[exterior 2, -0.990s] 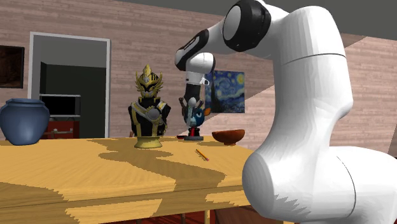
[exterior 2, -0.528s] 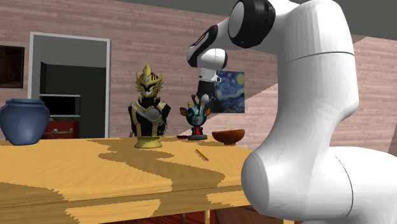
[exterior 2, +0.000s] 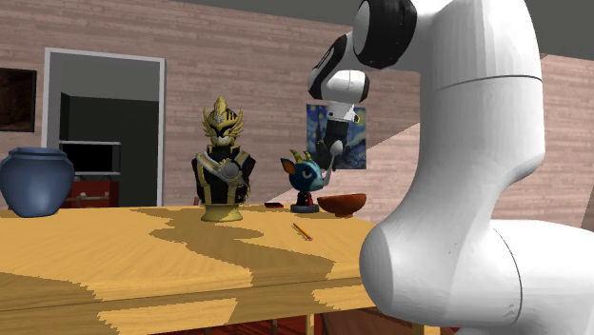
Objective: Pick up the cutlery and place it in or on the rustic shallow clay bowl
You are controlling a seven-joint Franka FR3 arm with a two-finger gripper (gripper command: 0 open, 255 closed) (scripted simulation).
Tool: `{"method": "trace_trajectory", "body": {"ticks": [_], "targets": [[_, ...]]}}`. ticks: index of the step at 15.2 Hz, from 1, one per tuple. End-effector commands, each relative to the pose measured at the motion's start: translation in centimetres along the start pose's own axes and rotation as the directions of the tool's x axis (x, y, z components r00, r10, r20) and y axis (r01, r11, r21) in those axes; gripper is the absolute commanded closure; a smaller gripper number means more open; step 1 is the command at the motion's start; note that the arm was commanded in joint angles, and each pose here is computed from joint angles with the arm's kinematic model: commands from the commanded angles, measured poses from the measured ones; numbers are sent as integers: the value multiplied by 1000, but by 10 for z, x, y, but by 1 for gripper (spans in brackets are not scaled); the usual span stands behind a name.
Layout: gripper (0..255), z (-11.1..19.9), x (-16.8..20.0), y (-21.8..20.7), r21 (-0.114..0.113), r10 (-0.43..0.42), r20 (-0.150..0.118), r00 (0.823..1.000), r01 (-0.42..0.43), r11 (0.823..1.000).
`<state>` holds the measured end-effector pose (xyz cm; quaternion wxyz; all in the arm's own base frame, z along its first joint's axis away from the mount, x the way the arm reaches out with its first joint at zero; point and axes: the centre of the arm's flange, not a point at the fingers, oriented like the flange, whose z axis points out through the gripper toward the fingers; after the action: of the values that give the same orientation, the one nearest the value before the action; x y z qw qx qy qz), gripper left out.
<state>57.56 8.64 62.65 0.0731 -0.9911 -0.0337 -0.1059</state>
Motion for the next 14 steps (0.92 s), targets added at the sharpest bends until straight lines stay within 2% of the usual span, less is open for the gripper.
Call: {"method": "trace_trajectory", "body": {"ticks": [1,14], "targets": [[255,-11,-1,28,0,-1,-1,1000,1,1000],[255,50,-14,40,0,-1,-1,1000,1,1000]]}}
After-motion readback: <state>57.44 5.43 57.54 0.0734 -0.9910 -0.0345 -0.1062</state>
